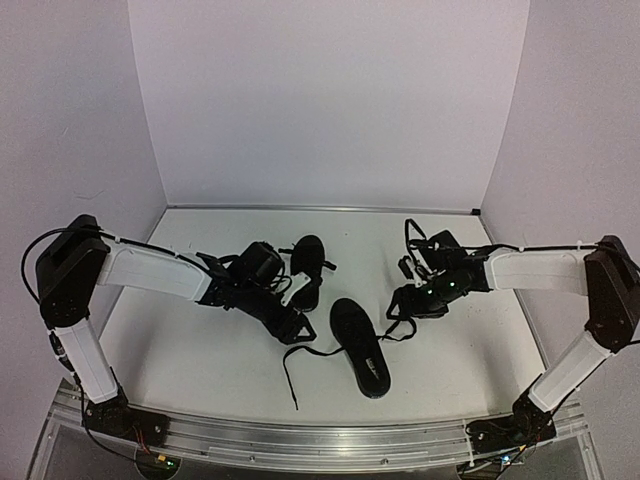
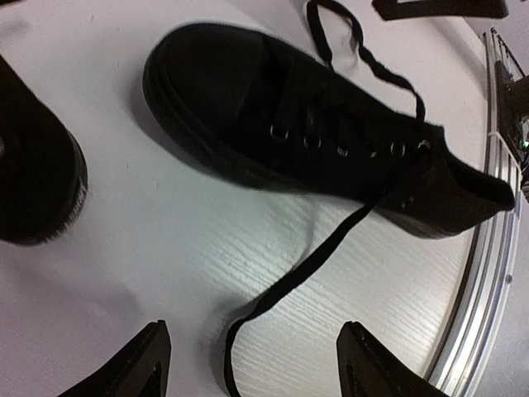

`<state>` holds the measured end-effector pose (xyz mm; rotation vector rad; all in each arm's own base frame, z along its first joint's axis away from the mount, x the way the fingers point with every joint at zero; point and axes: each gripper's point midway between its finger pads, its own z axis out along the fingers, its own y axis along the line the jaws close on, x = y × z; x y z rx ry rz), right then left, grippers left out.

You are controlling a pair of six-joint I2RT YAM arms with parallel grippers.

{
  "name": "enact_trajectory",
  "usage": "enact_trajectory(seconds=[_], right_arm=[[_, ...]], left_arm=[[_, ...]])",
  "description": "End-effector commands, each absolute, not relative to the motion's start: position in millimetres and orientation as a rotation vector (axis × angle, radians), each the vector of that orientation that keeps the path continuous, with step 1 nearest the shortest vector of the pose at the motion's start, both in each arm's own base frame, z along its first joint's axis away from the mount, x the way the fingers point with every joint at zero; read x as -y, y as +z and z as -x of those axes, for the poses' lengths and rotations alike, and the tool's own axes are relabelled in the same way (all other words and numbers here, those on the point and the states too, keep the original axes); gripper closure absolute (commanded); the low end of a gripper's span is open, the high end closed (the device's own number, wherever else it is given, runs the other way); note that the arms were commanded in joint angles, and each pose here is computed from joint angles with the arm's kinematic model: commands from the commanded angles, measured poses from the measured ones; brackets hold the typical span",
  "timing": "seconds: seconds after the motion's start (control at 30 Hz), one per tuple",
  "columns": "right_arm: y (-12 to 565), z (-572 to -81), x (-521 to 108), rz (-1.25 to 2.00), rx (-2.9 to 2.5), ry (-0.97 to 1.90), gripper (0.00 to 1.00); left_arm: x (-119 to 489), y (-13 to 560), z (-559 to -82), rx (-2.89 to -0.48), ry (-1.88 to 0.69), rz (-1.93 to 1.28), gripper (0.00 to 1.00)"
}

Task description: Tie the shoes

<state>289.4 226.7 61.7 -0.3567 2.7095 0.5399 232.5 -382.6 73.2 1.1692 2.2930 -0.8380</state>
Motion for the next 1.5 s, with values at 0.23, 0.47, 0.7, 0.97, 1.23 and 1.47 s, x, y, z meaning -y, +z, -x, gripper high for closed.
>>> enact_trajectory(seconds=[0.23, 0.47, 0.7, 0.97, 1.23, 1.47], right_arm=[[51.4, -241.5, -260.0, 0.733, -2.757, 0.532, 0.27], [25.0, -233.9, -256.9, 0.760, -2.841, 0.424, 0.31], [42.7, -223.5, -292.9, 0.800, -2.773, 0.749, 0.36], [29.4, -219.8, -322.1, 0.768, -2.754, 0.996, 0.42], [36.7, -239.4, -340.1, 0.761, -2.676, 1.026, 0.48], [41.3, -243.2, -361.9, 0.785, -2.652, 1.087, 0.52]], left_arm=[[379.2, 63.9, -224.4, -2.297, -0.850, -1.199, 0.26], [376.7, 68.7, -233.1, -2.293, -0.806, -1.150, 0.26], [370.7, 67.3, -237.7, -2.296, -0.776, -1.114, 0.26], [360.7, 68.9, -243.4, -2.306, -0.743, -1.088, 0.26], [344.9, 56.5, -233.3, -2.352, -0.760, -1.095, 0.26], [330.7, 51.0, -223.2, -2.396, -0.749, -1.082, 0.27]])
